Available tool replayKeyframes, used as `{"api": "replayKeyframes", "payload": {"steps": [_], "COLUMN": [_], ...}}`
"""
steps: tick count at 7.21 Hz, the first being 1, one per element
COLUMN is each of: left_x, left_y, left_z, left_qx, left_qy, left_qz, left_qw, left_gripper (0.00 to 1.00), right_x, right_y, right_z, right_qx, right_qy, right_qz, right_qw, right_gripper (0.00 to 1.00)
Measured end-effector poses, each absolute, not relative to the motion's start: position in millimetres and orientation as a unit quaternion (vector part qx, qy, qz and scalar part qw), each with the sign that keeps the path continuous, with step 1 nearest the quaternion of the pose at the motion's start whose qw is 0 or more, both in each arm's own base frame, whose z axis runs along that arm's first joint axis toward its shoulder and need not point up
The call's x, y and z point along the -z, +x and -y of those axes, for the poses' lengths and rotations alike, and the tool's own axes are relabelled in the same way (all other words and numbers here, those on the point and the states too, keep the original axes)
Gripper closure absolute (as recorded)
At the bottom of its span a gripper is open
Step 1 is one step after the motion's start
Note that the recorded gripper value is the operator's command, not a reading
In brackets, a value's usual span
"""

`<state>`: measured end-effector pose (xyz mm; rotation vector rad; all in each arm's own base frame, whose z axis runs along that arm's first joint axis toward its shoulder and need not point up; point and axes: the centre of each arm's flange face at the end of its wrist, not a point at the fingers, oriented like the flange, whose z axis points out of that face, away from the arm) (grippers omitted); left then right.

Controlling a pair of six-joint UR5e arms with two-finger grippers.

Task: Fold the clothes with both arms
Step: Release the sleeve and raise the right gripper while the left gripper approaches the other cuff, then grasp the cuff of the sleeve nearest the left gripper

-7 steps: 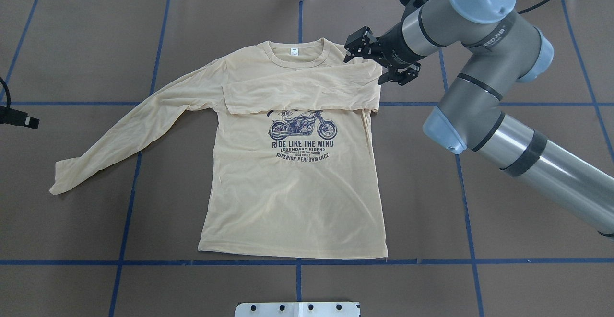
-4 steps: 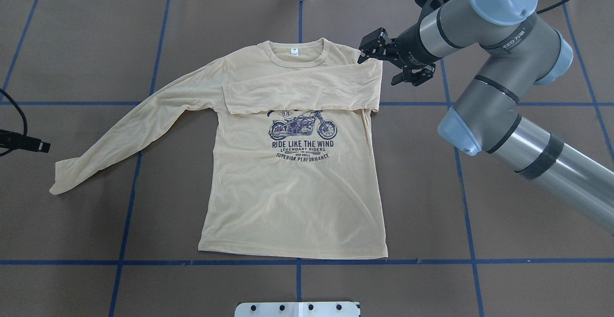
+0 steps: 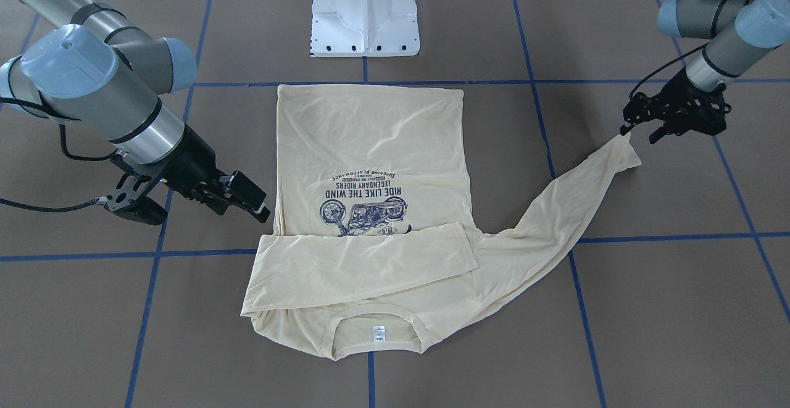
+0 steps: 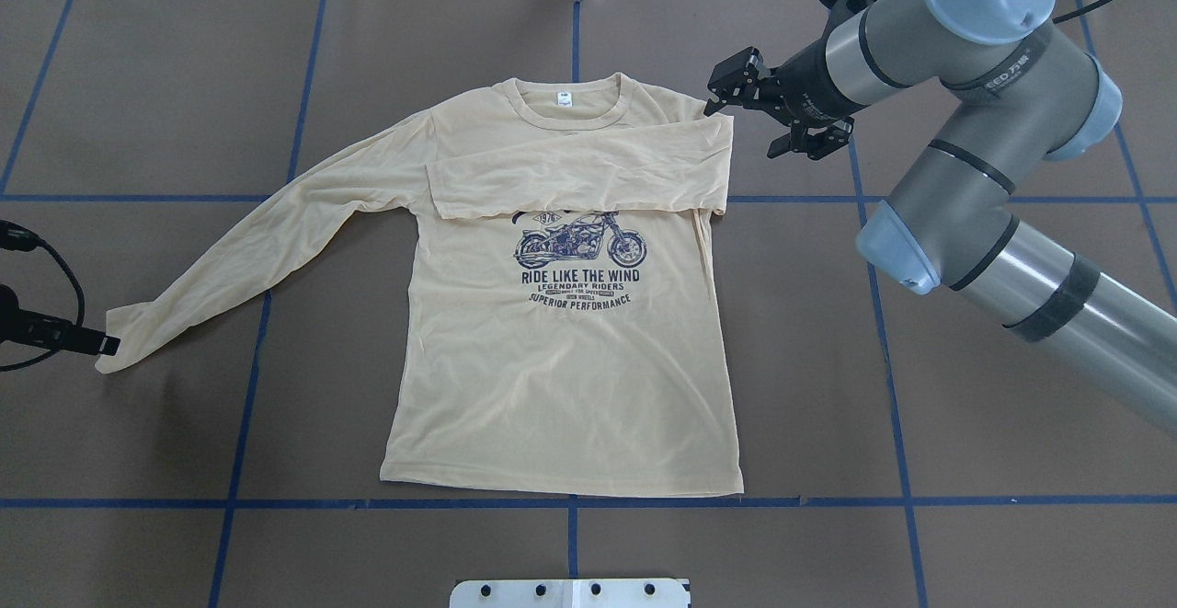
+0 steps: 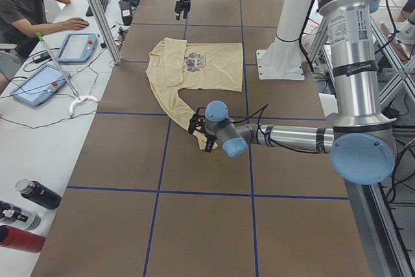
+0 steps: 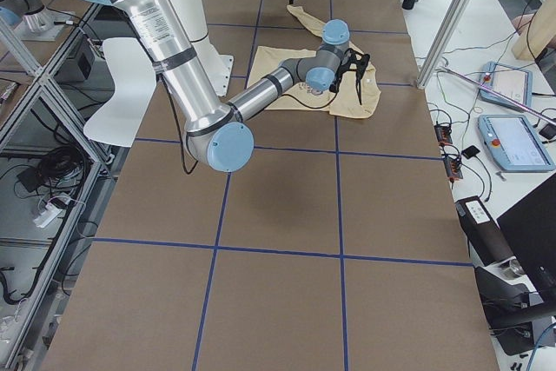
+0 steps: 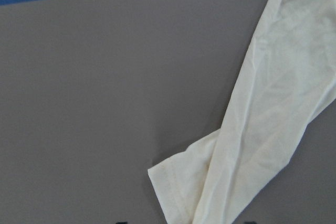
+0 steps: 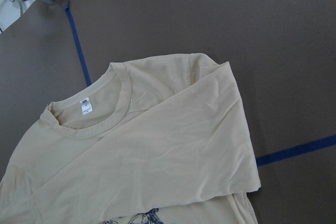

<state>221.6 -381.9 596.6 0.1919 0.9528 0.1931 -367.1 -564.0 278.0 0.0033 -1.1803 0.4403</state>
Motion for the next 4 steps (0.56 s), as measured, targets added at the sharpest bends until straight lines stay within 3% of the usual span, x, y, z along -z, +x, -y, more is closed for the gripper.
{"api": "replayKeyframes", "payload": {"steps": [2,3,4], "left_x": [-600,-602,-605], "left_y": [230,234,237], "left_z": [377,375,374], "left_qx": [-0.101,-0.104,-0.104], "left_qy": [0.086,0.086,0.087], "left_qz": [-0.455,-0.452,-0.447], "left_qw": [0.88,0.882,0.884], "left_gripper": [0.38,0.55,0.9], "right_x": [-281,-284,-287], "right_y": [-367,-367,-366], "right_z": [564,563,563], "right_qx": [-0.207,-0.208,-0.21], "right_qy": [0.001,0.001,0.0], "right_qz": [0.55,0.549,0.547], "right_qw": [0.809,0.81,0.81], "right_gripper": [0.02,0.02,0.02]}}
